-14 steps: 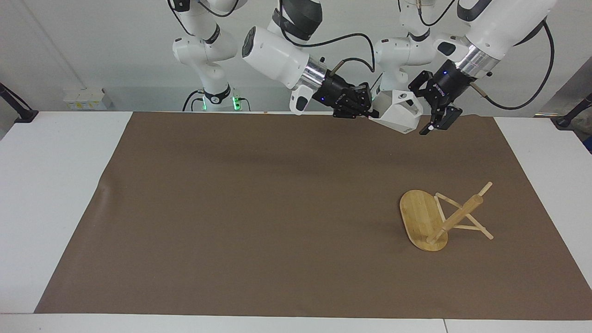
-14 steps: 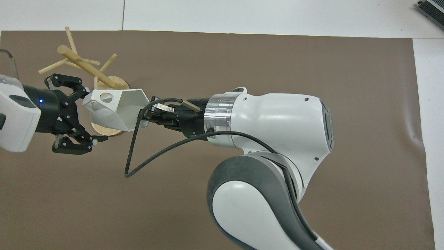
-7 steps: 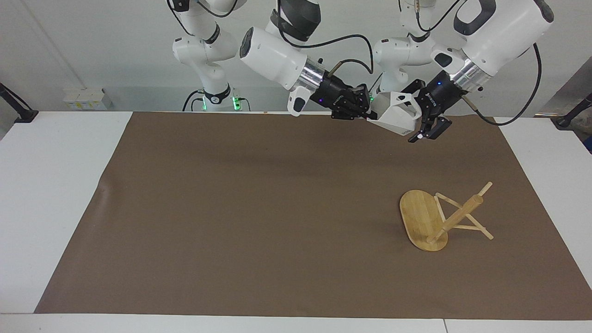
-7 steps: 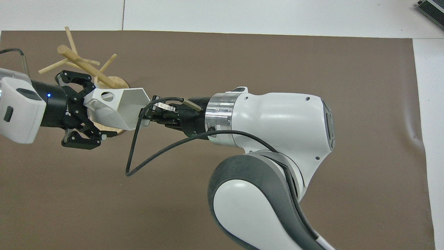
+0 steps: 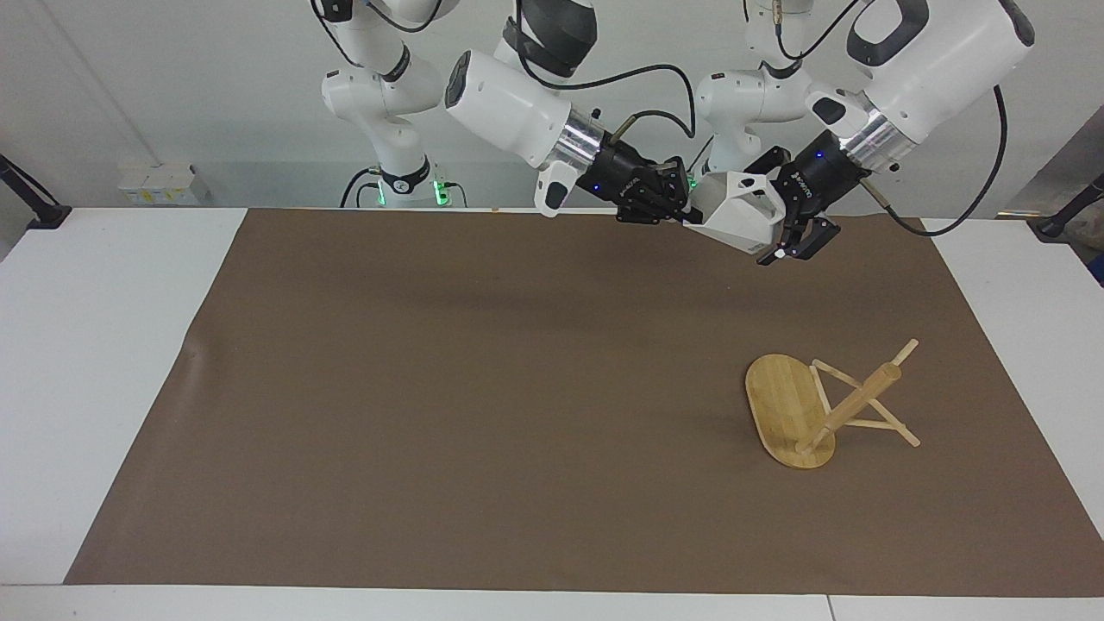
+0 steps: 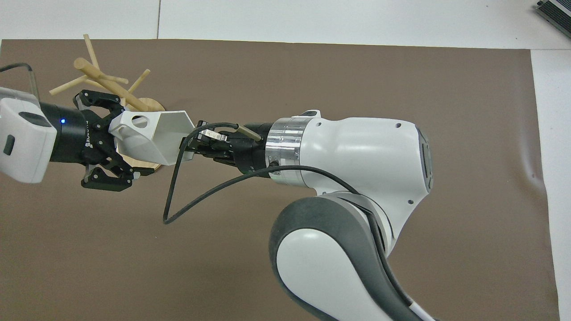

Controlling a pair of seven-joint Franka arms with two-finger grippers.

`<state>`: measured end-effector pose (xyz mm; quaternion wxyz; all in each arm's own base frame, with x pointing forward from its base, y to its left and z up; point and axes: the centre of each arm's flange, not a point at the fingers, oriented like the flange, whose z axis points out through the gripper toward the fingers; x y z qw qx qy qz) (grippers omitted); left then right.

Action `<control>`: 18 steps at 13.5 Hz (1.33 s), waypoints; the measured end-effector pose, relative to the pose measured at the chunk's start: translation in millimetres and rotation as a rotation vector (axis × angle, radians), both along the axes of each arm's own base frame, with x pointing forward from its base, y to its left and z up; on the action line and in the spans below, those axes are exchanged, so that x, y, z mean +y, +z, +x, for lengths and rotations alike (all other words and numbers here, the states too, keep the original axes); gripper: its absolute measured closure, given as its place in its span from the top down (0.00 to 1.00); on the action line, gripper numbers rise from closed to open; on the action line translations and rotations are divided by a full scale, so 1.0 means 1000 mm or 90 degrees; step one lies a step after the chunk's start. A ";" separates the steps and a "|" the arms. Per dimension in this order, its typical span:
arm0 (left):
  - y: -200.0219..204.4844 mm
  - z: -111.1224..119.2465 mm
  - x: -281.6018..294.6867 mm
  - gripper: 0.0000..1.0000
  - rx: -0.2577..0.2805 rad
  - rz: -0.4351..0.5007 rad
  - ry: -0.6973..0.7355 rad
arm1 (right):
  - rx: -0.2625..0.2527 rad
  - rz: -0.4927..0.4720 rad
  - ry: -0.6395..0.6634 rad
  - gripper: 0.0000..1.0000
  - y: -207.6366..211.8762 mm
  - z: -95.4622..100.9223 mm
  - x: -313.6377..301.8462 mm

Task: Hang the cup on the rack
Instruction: 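Close the left gripper on the cup and open the right gripper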

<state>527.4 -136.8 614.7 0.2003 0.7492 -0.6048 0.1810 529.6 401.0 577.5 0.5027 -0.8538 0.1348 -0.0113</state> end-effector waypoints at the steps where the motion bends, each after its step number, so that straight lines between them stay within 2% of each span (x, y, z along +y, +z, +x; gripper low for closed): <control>1: 0.000 0.000 0.000 1.00 0.001 -0.004 0.000 | 0.000 0.000 -0.001 0.04 0.000 0.000 0.000; 18: 0.000 0.001 0.004 1.00 0.022 -0.061 0.016 | -0.003 0.003 -0.003 0.04 0.003 0.002 -0.002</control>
